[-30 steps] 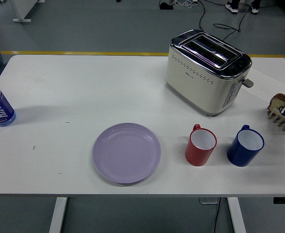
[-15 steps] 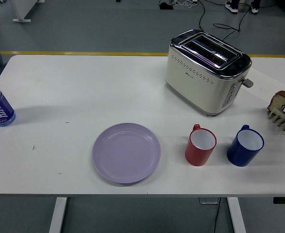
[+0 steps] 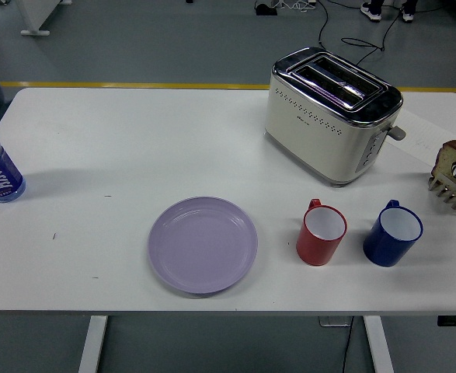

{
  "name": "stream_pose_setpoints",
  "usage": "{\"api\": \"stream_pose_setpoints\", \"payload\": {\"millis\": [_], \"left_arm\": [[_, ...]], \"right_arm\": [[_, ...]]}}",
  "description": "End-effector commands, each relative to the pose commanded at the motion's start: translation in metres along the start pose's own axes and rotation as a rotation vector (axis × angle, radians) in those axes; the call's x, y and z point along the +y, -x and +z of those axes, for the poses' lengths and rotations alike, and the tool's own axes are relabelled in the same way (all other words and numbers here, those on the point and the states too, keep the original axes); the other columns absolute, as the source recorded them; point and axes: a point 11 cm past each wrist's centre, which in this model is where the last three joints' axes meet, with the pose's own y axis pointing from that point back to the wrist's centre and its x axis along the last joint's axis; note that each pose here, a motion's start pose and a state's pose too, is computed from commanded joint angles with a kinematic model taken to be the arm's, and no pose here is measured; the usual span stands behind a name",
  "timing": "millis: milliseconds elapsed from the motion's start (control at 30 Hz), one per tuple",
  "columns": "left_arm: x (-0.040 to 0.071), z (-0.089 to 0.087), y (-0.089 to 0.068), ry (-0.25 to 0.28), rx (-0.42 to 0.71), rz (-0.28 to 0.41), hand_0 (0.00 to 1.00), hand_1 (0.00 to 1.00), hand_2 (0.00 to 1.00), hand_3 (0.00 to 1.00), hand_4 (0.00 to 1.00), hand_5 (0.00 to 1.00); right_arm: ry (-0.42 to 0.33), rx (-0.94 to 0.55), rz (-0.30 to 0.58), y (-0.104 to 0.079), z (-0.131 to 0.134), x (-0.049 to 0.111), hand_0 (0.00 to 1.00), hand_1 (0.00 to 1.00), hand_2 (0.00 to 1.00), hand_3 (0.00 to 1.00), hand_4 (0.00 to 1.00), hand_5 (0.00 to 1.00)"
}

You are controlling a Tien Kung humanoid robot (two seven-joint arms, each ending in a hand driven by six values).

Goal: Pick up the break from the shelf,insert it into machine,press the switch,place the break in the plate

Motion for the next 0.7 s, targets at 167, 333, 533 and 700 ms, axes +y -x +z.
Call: {"api": "stream_pose_setpoints", "payload": {"millis": [167,333,533,700], "left_arm": [[0.000,0.001,-0.001,0.002,0.001,0.001,0.637,0.505,0.497,0.561,0.372,0.844],[0.000,0.002,-0.001,0.004,0.003,0.001,0.637,0.506,0.497,0.561,0.372,0.844],[0.000,0.003,-0.001,0.005,0.003,0.001,0.637,0.505,0.497,0.561,0.372,0.843],[0.000,0.003,-0.002,0.004,0.003,0.002,0.637,0.505,0.497,0.561,0.372,0.842]], "right_arm": [[-0.012,0.002,0.023,-0.007,0.000,0.000,0.100,0.219,0.443,0.477,0.539,0.022],[-0.041,-0.044,0.068,-0.018,0.000,0.000,0.089,0.159,0.398,0.460,0.525,0.051],[-0.076,-0.061,0.101,-0.033,-0.003,0.003,0.047,0.147,0.387,0.470,0.420,0.002],[-0.105,-0.074,0.084,-0.047,-0.007,0.007,0.041,0.139,0.385,0.475,0.411,0.002]]}}
